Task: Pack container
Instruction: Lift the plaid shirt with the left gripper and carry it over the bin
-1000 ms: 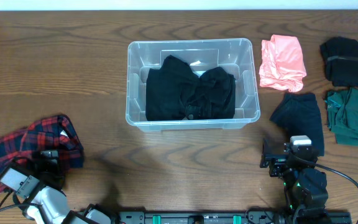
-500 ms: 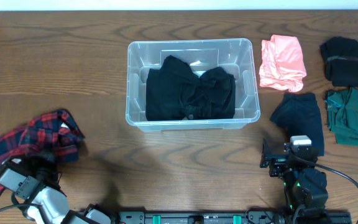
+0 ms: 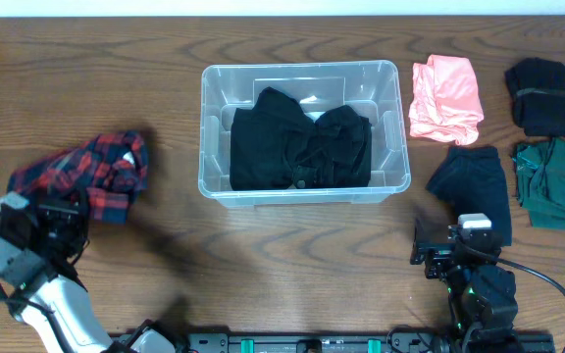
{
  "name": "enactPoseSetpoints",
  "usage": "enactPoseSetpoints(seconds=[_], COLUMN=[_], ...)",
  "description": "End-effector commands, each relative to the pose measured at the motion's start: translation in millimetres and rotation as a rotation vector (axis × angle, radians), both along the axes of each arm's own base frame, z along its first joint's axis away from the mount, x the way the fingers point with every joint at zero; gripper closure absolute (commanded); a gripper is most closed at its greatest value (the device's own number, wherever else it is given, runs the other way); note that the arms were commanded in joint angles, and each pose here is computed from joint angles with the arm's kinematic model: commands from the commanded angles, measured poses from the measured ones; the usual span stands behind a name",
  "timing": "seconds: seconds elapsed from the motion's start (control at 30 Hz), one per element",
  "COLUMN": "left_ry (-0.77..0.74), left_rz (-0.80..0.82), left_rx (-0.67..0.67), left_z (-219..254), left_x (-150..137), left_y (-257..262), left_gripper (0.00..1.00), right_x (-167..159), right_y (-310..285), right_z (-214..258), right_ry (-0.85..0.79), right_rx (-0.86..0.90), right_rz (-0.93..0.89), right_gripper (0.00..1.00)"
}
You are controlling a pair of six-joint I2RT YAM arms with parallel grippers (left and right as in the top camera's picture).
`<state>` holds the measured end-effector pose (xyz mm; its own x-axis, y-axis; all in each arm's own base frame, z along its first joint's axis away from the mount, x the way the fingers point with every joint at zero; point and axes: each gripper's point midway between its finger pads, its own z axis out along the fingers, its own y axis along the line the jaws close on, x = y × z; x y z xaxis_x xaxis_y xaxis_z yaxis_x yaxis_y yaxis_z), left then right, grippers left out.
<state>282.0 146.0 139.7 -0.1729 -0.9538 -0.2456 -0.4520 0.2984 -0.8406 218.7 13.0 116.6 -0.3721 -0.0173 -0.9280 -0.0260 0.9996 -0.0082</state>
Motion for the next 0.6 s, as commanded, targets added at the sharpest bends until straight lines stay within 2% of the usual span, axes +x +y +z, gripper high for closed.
enactPoseSetpoints(seconds=[0.0, 0.33, 0.57], left_ry=[-0.099, -0.196, -0.274], left_rz=[-0.155, -0.465, -0.682], left_rx=[0.07, 0.272, 0.298], left_z=[49, 144, 181], left_x=[23, 53, 58], left_y=[-20, -90, -164], left_gripper=[0.94, 0.94, 0.94], right_x=[0, 0, 0], right_y=[-2, -2, -2], right_z=[-1, -1, -1], right_ry=[0.002, 0.002, 0.002], right_rx=[0.002, 0.002, 0.001], right_rz=[-0.011, -0.011, -0.011], right_gripper=[0.01, 0.01, 0.01])
